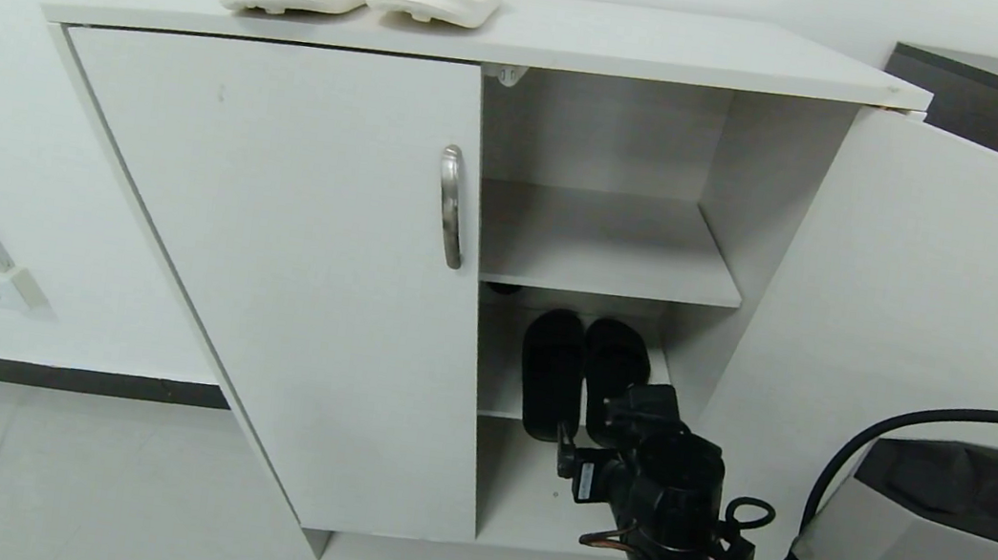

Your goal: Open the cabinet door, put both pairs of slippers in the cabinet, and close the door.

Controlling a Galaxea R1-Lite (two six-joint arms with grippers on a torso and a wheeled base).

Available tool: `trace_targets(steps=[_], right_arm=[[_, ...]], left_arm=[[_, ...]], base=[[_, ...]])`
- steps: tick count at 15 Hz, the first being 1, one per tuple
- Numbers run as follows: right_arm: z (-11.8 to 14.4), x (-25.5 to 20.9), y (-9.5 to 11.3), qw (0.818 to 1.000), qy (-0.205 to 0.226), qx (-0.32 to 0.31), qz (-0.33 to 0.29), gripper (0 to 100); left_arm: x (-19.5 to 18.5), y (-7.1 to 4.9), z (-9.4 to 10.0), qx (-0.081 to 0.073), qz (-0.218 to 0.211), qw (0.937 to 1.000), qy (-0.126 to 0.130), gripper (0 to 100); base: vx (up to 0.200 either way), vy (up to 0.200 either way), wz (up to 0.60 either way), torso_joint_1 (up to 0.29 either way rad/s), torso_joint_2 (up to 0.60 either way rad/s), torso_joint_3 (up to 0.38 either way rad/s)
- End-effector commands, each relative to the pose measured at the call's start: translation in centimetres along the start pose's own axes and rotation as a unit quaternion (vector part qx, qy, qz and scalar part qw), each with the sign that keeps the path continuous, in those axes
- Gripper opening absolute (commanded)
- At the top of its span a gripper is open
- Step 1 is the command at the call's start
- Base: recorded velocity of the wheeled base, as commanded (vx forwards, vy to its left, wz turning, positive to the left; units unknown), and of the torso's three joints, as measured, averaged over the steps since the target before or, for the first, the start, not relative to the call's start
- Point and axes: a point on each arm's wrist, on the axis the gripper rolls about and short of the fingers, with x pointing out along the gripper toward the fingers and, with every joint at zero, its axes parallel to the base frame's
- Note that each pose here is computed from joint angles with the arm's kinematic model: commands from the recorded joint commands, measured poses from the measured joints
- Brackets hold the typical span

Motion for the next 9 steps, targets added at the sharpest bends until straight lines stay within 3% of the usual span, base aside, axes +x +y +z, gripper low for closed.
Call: trace_targets(steps=[1, 3, 9], right_arm=[[0.01, -0.01, 0.01, 1.0, 0.0, 0.0, 0.0, 100], [-0.02, -0.06, 0.04, 1.0, 0.0, -0.001, -0.001, 100], [-0.14, -0.05, 0.03, 1.0, -0.002, -0.005, 0.0, 100]], left_arm=[[0.01, 0.0, 0.0, 0.0, 0.0, 1.0, 0.001, 0], [0.01, 0.0, 0.0, -0.002, 0.0, 1.0, 0.001, 0], [0.01, 0.0, 0.0, -0.004, 0.0, 1.0, 0.001, 0]], base=[[-0.2, 0.0, 0.0, -0.002, 0.0, 0.002], [-0.2, 0.0, 0.0, 0.0, 0.0, 0.002], [0.0, 0.0, 0.0, 0.0, 0.0, 0.0]])
